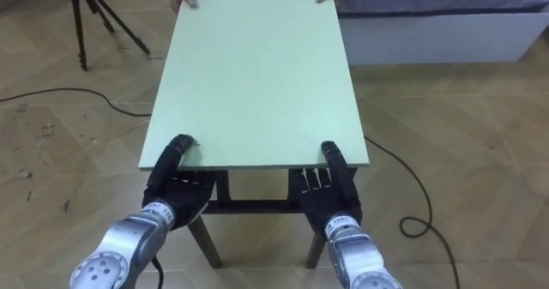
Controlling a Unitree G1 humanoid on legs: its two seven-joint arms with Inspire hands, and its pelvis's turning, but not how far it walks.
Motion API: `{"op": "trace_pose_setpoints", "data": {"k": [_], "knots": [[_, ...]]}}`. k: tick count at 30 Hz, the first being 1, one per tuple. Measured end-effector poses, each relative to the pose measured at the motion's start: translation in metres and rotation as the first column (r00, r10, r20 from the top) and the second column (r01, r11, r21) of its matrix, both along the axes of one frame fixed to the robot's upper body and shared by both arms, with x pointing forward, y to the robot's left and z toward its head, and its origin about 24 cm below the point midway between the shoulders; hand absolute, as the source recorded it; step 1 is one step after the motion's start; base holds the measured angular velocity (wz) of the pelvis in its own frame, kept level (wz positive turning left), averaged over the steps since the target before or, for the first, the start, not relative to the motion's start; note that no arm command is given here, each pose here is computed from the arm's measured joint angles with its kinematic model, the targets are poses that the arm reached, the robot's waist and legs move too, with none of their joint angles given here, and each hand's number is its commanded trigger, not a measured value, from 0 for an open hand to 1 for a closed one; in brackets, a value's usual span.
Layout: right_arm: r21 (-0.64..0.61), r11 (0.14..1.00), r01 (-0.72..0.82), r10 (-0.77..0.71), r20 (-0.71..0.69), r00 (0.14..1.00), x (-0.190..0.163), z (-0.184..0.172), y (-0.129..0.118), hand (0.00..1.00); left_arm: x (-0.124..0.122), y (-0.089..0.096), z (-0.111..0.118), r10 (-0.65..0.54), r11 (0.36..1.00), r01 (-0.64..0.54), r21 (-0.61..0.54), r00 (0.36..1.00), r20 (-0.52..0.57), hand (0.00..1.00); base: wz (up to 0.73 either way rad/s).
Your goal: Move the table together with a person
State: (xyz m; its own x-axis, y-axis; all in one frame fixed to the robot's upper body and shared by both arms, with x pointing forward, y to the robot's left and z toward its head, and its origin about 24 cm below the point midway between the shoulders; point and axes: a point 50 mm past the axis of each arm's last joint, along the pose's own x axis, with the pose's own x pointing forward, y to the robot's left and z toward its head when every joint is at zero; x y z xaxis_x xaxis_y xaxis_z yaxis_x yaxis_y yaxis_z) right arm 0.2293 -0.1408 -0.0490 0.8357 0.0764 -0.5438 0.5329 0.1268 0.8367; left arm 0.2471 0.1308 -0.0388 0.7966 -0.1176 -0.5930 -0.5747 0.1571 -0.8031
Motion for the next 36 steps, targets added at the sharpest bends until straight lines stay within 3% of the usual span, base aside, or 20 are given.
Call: {"op": "trace_pose_setpoints", "data": {"k": [24,36], "knots": [[-0.021,1.0,-0.014,0.017,0.106,0.994,-0.013,0.02,-0.002,1.0,-0.013,0.0,0.008,-0.012,1.0,0.011,0.004,0.991,0.134,1.0,-0.01],[-0.01,1.0,0.008,-0.007,0.092,0.996,-0.031,0.016,0.003,1.0,-0.032,-0.001,0.008,-0.045,0.995,0.031,0.09,0.987,0.156,1.0,0.0]]}}
